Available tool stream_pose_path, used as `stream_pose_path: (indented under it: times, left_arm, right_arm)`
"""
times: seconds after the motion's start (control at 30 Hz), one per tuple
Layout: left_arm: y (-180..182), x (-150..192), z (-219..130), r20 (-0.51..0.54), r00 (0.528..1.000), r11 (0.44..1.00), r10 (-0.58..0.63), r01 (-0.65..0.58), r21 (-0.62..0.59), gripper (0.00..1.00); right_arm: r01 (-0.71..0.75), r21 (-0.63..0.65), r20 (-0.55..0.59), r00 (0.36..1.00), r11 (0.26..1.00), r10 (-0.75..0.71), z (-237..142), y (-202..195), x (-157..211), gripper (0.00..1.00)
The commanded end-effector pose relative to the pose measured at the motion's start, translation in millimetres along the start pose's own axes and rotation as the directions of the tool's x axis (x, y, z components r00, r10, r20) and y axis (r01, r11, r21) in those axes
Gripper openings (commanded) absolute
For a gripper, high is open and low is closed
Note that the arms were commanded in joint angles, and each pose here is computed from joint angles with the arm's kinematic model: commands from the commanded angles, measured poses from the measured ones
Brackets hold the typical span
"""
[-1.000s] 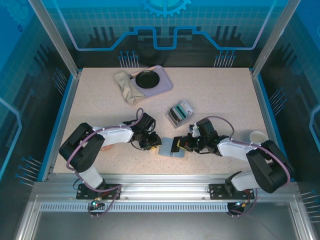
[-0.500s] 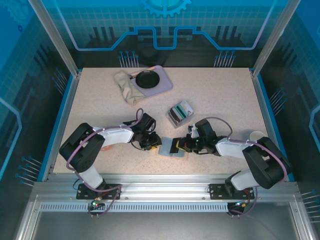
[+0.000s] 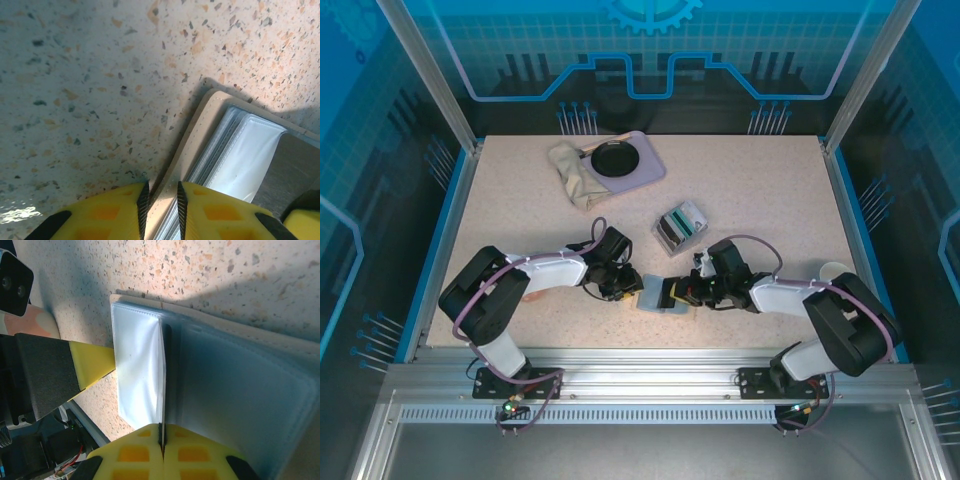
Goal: Put the credit cards into the card holder
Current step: Insert the credit card into the card slot.
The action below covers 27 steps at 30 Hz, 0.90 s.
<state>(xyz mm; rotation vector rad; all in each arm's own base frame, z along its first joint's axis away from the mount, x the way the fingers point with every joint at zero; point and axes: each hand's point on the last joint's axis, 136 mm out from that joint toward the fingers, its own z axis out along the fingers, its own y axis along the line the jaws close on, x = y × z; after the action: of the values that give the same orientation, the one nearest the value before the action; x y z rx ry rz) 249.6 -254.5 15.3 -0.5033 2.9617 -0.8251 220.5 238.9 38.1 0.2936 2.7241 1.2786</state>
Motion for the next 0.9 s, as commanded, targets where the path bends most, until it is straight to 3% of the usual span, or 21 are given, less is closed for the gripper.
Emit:
stream_pose_path:
  times: [0.0, 0.47, 0.67, 0.87]
  left_arm:
    - [8, 13, 10, -0.028, 1.0, 1.0, -0.007, 0.007, -0.02, 0.26]
    - [9, 13, 10, -0.028, 0.999, 1.0, -0.017, 0.016, -0.015, 0.25]
    - [7, 14, 11, -0.034, 0.999, 1.0, -0.012, 0.012, -0.006, 0.26]
    - [7, 14, 8, -0.027, 1.0, 1.0, -0.01, 0.01, -0.008, 0.25]
  right_arm:
    - [-0.037, 0.043, -0.044, 0.998, 0.998, 0.039, 0, -14, 16, 0.05]
    - [-0.146, 0.054, 0.031, 0.989, 0.988, 0.145, -3, -23, 15, 0.06]
    - [-0.07, -0.034, -0.032, 0.997, 0.997, 0.069, 14, 0, 11, 0.06]
    - [-0.067, -0.03, -0.028, 0.997, 0.997, 0.066, 19, -1, 8, 0.06]
